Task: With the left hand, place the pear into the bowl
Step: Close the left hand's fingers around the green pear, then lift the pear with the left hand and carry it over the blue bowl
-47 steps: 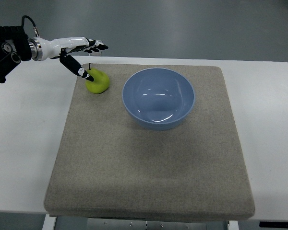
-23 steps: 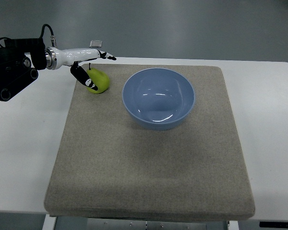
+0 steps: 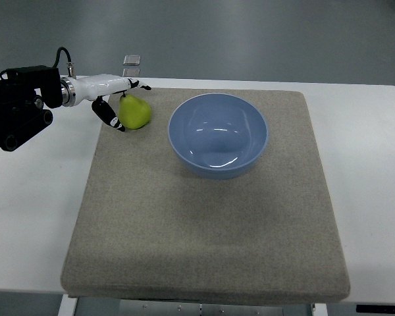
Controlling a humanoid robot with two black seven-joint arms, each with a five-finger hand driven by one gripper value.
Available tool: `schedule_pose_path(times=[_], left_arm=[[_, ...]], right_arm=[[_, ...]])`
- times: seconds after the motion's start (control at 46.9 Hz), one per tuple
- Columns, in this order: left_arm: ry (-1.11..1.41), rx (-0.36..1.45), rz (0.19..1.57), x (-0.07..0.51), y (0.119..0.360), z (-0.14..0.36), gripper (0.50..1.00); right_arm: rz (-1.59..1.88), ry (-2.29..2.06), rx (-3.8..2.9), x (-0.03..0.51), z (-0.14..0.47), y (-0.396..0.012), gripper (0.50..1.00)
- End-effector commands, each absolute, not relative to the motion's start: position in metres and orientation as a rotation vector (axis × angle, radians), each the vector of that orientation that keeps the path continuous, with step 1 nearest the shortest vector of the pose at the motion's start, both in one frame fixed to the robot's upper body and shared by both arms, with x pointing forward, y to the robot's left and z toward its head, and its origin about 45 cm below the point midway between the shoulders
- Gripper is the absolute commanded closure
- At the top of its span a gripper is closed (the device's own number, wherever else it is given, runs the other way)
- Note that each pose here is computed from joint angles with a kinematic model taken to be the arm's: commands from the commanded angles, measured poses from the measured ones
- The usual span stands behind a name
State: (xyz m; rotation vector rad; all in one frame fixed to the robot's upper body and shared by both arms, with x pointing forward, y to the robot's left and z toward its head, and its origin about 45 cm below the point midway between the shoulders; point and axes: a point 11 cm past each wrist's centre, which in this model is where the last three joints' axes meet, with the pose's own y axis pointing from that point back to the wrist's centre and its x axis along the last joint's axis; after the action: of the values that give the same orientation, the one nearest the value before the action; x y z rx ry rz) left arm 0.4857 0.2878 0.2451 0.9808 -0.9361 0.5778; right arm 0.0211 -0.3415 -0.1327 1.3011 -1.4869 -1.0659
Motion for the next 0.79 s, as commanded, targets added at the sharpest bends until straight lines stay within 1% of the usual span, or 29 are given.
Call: schedule_pose_path(times=[0.0, 0.064, 0.128, 0.213, 0.277, 0.384, 0.448, 0.64, 0.704, 0.768], left_arm=[[-0.938, 0.981, 0.579, 0.486, 0.288, 0.245, 0.521], [-0.935, 0.976, 0.57, 0.485, 0.283, 0.242, 0.54], [-0.935, 0.98, 0.571, 0.485, 0.283, 0.242, 0.628], [-0.933, 0.991, 0.562, 0.484, 0.285, 0.239, 0.726], [-0.934, 1.008, 0.539, 0.482, 0.285, 0.234, 0.84], [-0.935, 1.018, 0.529, 0.481, 0.286, 0.232, 0.928], [-0.937, 1.018, 0.529, 0.481, 0.286, 0.233, 0.999], [-0.939, 1.014, 0.544, 0.485, 0.288, 0.243, 1.0], [-0.954, 0.998, 0.559, 0.49, 0.286, 0.257, 1.0], [-0.968, 0.997, 0.578, 0.494, 0.293, 0.275, 1.0]], right_arm=[[-1.066, -1.487, 1.301, 0.021, -0.133, -0.342, 0.576], [-1.066, -1.487, 1.301, 0.021, -0.133, -0.342, 0.574], [-1.066, -1.487, 1.301, 0.021, -0.133, -0.342, 0.574], [-1.066, -1.487, 1.301, 0.021, -0.133, -0.342, 0.574], [-1.066, -1.487, 1.301, 0.021, -0.133, -0.342, 0.574], [-1.066, -1.487, 1.301, 0.021, -0.133, -0.342, 0.574], [-1.066, -1.487, 1.301, 0.021, -0.133, -0.342, 0.574], [-1.066, -1.487, 1.301, 0.021, -0.133, -0.342, 0.574], [-1.066, -1.487, 1.301, 0.021, -0.133, -0.342, 0.574], [-1.066, -1.487, 1.301, 0.021, -0.133, -0.342, 0.574]])
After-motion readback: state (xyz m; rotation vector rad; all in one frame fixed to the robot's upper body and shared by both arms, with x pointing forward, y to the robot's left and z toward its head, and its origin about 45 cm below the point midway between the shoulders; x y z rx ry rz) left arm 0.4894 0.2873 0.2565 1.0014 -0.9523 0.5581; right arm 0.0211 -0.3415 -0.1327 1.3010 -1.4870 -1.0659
